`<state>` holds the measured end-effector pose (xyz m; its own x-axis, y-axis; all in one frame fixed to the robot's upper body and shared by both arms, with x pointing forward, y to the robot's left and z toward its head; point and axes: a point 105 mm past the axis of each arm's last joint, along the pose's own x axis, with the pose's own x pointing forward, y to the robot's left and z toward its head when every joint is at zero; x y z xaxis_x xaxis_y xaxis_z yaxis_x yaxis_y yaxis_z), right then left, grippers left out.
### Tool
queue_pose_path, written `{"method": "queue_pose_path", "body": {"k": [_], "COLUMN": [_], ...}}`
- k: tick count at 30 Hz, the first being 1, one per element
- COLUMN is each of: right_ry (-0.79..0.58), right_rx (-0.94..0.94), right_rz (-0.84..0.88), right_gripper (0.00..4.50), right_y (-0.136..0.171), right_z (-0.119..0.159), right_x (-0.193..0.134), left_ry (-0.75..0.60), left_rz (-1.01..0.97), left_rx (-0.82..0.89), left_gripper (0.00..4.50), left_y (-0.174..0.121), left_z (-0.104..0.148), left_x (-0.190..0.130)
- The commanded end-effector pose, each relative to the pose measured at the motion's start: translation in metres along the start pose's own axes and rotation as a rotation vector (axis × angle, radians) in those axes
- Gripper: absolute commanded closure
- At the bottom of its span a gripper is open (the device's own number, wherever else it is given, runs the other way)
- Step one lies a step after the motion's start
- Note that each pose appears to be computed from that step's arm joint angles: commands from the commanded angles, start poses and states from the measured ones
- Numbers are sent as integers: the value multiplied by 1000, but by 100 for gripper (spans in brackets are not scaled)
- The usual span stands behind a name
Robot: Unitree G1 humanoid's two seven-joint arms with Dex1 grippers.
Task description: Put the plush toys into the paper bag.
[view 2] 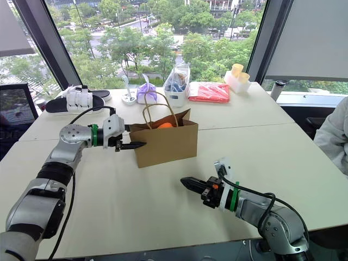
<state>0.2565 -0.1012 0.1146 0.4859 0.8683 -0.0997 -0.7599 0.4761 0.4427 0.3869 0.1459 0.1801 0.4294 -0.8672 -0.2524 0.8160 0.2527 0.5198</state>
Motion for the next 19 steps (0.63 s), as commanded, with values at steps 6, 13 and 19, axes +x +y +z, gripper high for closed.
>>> {"method": "queue_pose_path", "body": {"k": [6, 13, 19], "right_ry": [-6, -4, -35], "right_rx": [-42, -68, -127], "right_rz": [31, 42, 0], "right_gripper": [450, 450, 450], "right_y": [7, 7, 3], "right_z": [6, 12, 27], "right_x": [1, -3, -11], "left_ry": [-2, -24, 22], "left_rz": [172, 291, 327], "left_rx": [-76, -370, -582], "left_gripper": [85, 85, 85], "left_y": [16, -30, -91], "left_z": [19, 26, 22], "left_x": [-52, -98, -111]}}
